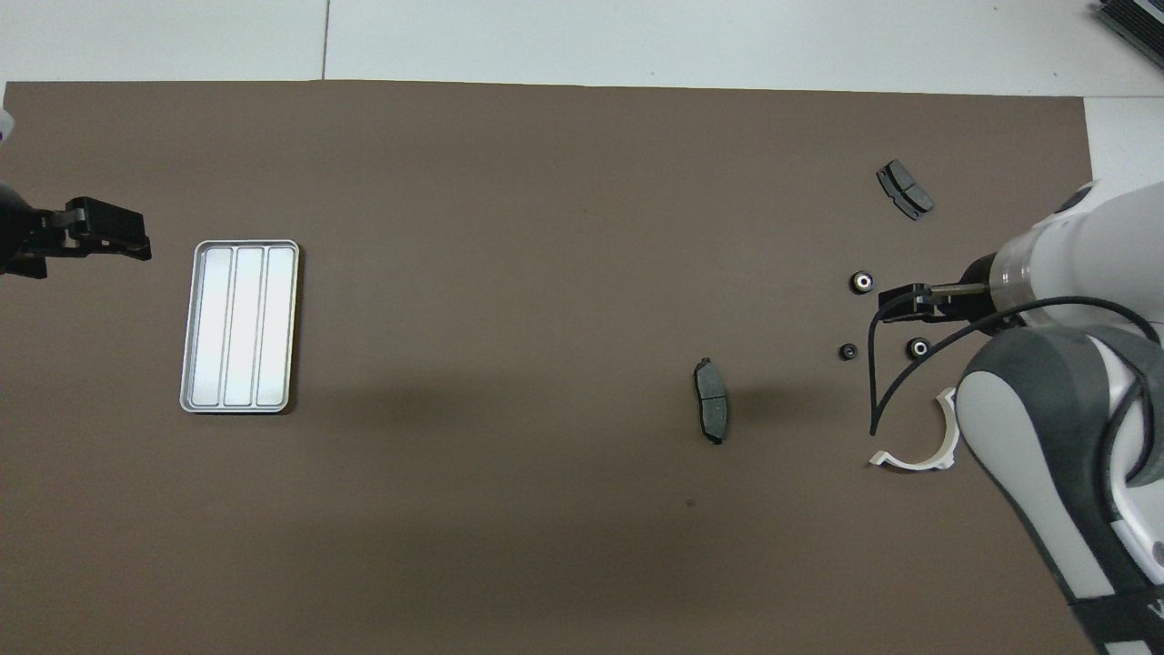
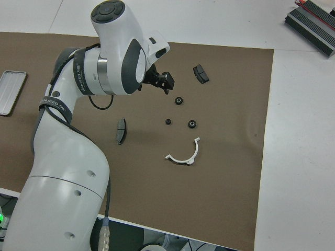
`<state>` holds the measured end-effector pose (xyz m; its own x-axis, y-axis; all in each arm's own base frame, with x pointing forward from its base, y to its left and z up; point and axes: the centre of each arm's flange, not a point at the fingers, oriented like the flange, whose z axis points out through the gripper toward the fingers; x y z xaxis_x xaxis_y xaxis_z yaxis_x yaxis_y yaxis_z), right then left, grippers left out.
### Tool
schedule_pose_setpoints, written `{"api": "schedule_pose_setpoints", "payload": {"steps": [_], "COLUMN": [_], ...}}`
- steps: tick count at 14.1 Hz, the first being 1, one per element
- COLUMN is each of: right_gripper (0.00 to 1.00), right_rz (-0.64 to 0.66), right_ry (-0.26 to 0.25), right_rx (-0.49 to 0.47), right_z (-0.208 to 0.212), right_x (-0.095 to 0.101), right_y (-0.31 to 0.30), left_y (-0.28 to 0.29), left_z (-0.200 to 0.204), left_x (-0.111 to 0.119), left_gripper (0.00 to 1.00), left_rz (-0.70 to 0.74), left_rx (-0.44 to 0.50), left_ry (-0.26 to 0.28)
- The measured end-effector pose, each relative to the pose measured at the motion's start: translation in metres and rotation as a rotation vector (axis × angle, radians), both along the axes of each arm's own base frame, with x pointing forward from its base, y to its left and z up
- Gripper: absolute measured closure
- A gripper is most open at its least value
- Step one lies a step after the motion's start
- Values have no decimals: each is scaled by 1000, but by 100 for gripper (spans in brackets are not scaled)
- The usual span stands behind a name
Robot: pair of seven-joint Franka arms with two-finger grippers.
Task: Pick bearing gear from pile to tray
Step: 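Lower the right gripper onto a small black gear near the pile, then close the right gripper on the black gear and lift it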
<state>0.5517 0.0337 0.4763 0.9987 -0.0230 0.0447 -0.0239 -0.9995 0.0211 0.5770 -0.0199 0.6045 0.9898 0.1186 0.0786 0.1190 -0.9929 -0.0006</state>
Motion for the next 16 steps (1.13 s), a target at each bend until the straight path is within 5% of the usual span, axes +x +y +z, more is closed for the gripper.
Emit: {"api": "schedule_pose_setpoints", "payload": {"steps": [16], "right_gripper": [0], "right_rz": [0], "right_ry": [-22], "right_rx": [14], "right_z": [-162], "right_x": [4], "right_y": [-15], "left_y": [0], "left_z": [1], "left_x": [0], "left_gripper": [0], "left_rz": [0], "left_rx": [0], "left_ry": [-1]}}
